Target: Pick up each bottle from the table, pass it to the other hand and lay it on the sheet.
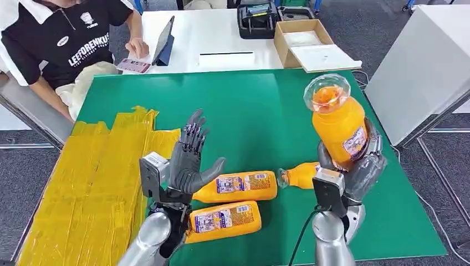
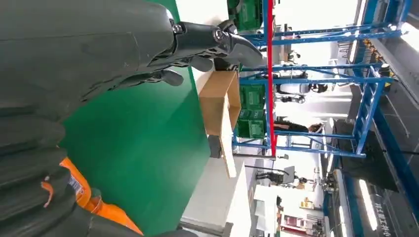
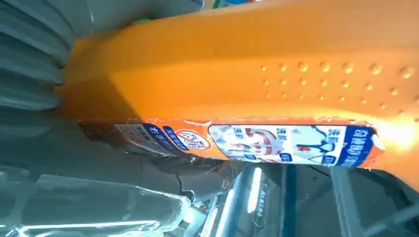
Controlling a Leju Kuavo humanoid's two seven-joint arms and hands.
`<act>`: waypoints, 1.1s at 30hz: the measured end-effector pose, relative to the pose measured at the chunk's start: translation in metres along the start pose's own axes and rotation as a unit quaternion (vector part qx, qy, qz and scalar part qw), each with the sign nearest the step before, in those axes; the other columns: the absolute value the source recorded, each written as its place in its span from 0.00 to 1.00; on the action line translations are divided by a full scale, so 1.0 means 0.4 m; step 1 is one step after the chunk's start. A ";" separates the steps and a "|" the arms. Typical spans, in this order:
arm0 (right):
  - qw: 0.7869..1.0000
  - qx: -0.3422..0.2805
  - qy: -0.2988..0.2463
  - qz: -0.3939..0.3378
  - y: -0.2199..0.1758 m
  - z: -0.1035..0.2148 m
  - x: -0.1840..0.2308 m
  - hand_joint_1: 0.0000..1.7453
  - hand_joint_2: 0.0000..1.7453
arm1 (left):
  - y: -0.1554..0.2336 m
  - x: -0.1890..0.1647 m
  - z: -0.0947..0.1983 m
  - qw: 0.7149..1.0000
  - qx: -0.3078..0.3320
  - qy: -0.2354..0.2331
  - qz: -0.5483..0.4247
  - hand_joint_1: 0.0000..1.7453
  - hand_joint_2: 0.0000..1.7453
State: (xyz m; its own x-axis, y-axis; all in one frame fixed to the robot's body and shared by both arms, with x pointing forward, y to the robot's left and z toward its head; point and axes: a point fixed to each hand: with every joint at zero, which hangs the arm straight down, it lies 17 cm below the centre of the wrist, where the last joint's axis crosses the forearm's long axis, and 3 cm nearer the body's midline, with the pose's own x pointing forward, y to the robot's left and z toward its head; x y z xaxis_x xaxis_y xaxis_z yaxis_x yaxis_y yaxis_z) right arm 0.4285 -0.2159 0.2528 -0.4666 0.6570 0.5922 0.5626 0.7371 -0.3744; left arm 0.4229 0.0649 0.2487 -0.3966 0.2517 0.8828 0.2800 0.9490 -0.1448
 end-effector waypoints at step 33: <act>0.973 0.215 -0.019 -0.076 0.432 0.090 0.143 1.00 1.00 | -0.046 0.041 -0.032 0.998 -0.053 -0.030 0.020 0.00 1.00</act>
State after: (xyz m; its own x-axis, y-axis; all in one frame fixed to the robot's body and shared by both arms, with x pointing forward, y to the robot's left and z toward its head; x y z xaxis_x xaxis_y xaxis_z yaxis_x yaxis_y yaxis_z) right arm 0.4746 -0.0451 0.1964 -0.5515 0.5337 0.6410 0.1509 0.8196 -0.5526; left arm 0.4224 0.0490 0.2715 -0.4340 0.3028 0.8485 0.3860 0.9135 -0.1286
